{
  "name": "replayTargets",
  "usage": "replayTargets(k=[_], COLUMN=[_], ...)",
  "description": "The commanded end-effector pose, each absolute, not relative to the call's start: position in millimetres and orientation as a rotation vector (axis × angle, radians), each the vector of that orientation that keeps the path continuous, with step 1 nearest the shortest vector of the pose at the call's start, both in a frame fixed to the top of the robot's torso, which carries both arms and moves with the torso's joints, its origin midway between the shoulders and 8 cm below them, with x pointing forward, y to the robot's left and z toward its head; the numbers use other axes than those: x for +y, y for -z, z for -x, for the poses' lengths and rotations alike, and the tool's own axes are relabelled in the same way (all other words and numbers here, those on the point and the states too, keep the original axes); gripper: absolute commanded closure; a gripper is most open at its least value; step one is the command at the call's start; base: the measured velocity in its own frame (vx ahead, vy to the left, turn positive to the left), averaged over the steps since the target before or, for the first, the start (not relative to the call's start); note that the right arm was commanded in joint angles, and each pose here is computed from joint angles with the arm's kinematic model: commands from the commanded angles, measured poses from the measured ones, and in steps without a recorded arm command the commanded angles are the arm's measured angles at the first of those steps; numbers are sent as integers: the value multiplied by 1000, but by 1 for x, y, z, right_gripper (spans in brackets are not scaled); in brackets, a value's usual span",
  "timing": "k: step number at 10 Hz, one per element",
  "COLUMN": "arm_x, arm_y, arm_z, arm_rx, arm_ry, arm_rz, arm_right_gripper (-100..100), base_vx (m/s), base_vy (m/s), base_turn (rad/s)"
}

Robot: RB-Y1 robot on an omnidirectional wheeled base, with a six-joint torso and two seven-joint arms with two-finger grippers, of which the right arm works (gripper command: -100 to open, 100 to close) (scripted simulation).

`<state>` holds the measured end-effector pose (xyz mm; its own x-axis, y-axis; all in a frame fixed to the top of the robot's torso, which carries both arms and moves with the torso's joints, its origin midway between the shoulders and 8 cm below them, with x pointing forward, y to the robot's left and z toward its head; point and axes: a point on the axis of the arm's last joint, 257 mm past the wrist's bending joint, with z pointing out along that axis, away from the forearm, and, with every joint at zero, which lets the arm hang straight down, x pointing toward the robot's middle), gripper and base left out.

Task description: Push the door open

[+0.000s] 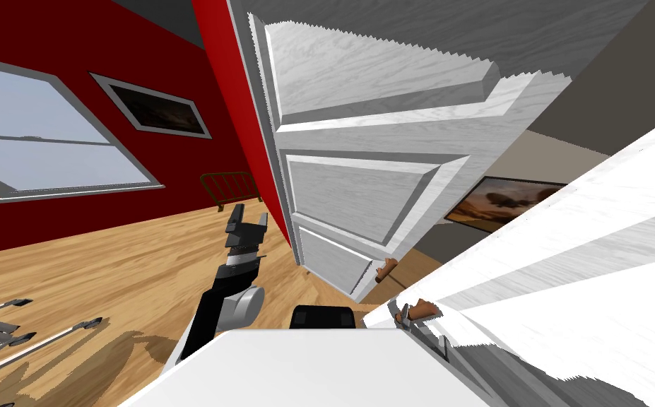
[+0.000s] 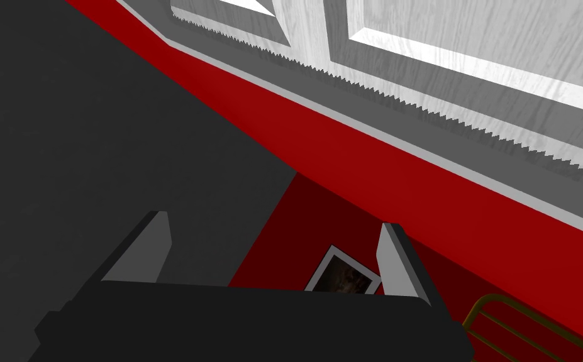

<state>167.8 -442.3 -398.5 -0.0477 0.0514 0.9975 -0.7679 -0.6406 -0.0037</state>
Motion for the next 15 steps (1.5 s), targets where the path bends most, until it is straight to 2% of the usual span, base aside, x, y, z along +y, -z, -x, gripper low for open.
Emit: replayTargets(k=[1, 3, 4, 8, 15], arm_x=[-459, -459, -454, -467, -467], arm_y=[401, 401, 398, 395, 395], arm_z=[-140, -140, -157, -154, -154], arm_rx=[-745, -745, -763, -762, -762], arm_ry=[-1694, -1694, -1735, -1709, -1709], arm_rz=[-1627, -1627, -1595, -1561, -1560], arm_right_gripper=[100, 100, 100, 100, 100], base_vx=[15, -4, -26, -16, -1], base_vy=[8, -12, -12, -55, -6], base_turn=[18, -3, 93, 45, -1])
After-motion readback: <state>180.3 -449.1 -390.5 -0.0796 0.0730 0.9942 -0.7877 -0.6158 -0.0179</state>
